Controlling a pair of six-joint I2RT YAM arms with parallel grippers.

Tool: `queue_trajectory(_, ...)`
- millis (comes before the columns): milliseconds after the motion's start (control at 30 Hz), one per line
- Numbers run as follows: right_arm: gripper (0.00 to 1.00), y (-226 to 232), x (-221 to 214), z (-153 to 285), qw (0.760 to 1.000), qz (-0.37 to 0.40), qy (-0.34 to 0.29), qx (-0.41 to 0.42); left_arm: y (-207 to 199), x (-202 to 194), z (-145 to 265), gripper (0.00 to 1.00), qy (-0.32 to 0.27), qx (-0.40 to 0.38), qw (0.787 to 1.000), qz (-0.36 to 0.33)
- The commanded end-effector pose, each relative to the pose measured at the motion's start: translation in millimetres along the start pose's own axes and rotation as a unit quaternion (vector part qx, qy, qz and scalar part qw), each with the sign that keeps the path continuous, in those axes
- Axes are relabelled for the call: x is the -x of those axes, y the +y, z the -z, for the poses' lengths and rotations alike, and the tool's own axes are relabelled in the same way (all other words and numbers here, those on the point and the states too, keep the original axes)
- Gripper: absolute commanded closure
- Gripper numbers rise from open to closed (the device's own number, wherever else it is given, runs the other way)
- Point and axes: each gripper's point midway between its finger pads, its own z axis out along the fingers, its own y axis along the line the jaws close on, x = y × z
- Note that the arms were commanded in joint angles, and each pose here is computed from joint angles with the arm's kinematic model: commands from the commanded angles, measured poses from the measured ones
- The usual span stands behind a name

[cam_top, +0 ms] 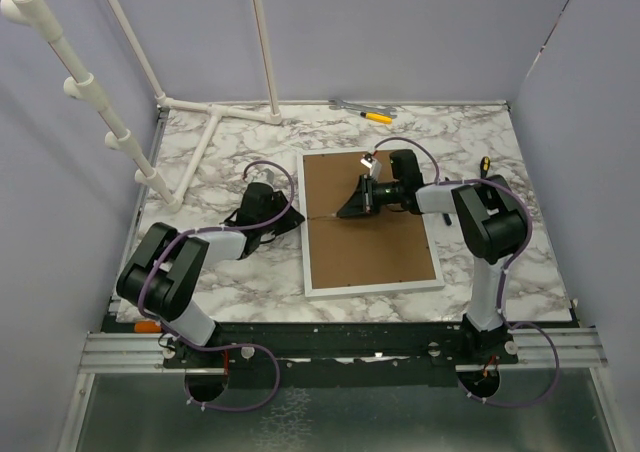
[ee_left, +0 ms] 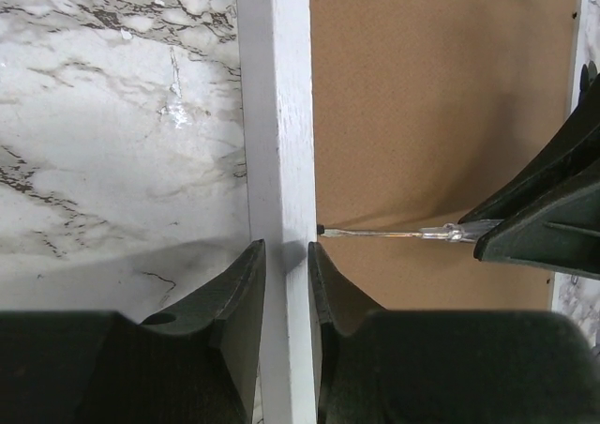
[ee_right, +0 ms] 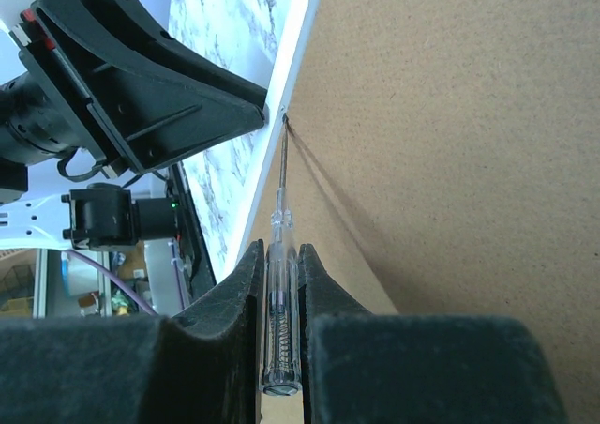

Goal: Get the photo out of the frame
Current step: Release the photo frame item from the photo frame.

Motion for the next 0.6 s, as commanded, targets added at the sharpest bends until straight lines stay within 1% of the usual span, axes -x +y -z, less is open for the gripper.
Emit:
queue_trajectory(0,0.99,-11,-10,-9,1.000,-0.017,0.017,-0.008,-10,7,-4,0.75,-0.004,-0.022,1.000,0.003)
queue_trajectory(167,0.99,-12,-10,-10,1.000,-0.018,0.017,-0.008,-9,4,-7,0.77,0.002,-0.023,1.000,0.004)
queue_trajectory(333,0.99,-11,-11,-13,1.000,-0.019,0.020,-0.005,-10,2,-8,0.80,0.006,-0.028,1.000,0.004)
queue_trajectory(400,0.99,-11,-11,-15,1.000,-0.019,0.021,-0.005,-10,0,-8,0.85,0.009,-0.030,1.000,0.002)
queue_trajectory(500,0.99,-11,-13,-18,0.999,-0.020,0.025,-0.003,-9,-2,-10,0.98,0.013,-0.030,0.999,0.002)
queue_trajectory(533,0.99,-10,-12,-19,0.999,-0.019,0.025,-0.003,-8,-3,-11,1.00,0.016,-0.031,0.999,0.002)
queue_trajectory(567,0.99,-10,-13,-19,0.999,-0.019,0.026,-0.003,-8,-4,-11,1.00,0.019,-0.031,0.999,0.003)
